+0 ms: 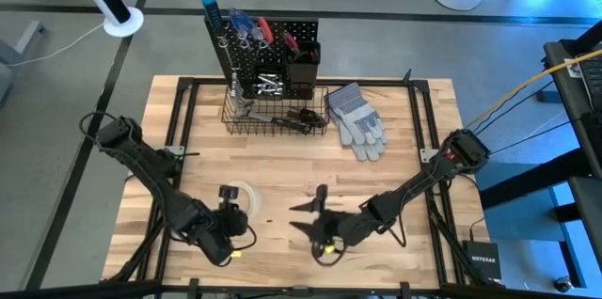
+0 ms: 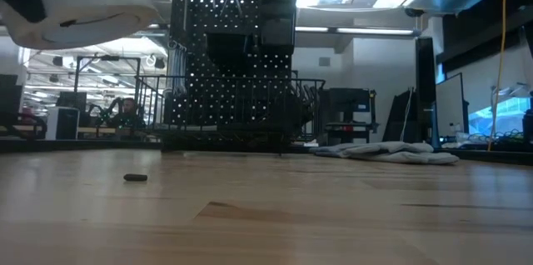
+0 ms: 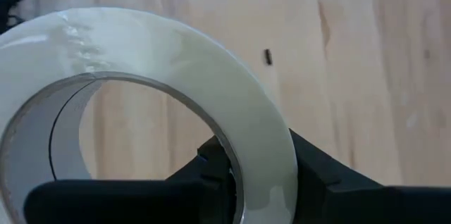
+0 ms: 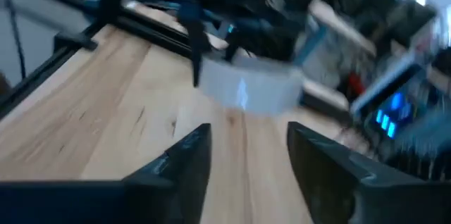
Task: Hang tools onto peg board
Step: Put the adhesive tape into the wire basket on the peg board
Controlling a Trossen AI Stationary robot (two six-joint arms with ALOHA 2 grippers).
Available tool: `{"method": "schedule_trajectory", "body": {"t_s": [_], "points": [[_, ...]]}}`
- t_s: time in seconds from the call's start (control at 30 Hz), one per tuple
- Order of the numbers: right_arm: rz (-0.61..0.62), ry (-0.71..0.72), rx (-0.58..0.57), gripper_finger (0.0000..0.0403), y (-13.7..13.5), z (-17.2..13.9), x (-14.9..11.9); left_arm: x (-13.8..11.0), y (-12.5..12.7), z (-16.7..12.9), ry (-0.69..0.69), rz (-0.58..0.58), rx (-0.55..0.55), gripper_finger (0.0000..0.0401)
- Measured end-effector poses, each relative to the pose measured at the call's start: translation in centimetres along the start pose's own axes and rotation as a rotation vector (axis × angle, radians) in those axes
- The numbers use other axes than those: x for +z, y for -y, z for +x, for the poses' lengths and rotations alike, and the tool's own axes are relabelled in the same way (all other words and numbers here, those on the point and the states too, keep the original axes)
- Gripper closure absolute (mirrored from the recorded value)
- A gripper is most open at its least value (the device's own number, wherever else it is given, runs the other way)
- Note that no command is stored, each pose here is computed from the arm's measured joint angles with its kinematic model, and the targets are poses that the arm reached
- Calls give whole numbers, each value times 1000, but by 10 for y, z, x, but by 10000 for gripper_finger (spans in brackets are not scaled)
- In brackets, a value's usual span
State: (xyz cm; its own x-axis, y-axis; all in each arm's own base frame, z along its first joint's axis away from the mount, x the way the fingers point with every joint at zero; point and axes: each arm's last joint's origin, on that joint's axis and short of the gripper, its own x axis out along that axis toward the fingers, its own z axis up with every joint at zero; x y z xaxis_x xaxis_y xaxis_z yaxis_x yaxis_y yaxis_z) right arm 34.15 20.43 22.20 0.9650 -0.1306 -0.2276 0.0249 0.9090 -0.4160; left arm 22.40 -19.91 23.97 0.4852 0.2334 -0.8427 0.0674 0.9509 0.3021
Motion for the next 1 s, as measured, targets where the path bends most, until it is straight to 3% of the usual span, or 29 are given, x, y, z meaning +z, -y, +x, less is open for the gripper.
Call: {"method": "schedule_trajectory", "body": {"t_s": [0.2, 0.37, 0.57, 0.8, 1.0], "points": [[-369, 43, 8, 141, -6, 19, 21, 17, -13, -4, 31, 4, -192, 326], [-697, 20, 9, 112, -12, 36, 33, 30, -37, -14, 92, -44, -362, 326], [-742, -26, -2, 110, -1, 54, 47, 40, -53, -20, 147, -73, -501, 326], [-791, -38, 121, 110, -1, 60, 45, 43, -57, -19, 156, -64, -541, 326], [-789, -89, 104, 110, 2, 62, 40, 43, -57, -19, 161, -62, -545, 326]]}}
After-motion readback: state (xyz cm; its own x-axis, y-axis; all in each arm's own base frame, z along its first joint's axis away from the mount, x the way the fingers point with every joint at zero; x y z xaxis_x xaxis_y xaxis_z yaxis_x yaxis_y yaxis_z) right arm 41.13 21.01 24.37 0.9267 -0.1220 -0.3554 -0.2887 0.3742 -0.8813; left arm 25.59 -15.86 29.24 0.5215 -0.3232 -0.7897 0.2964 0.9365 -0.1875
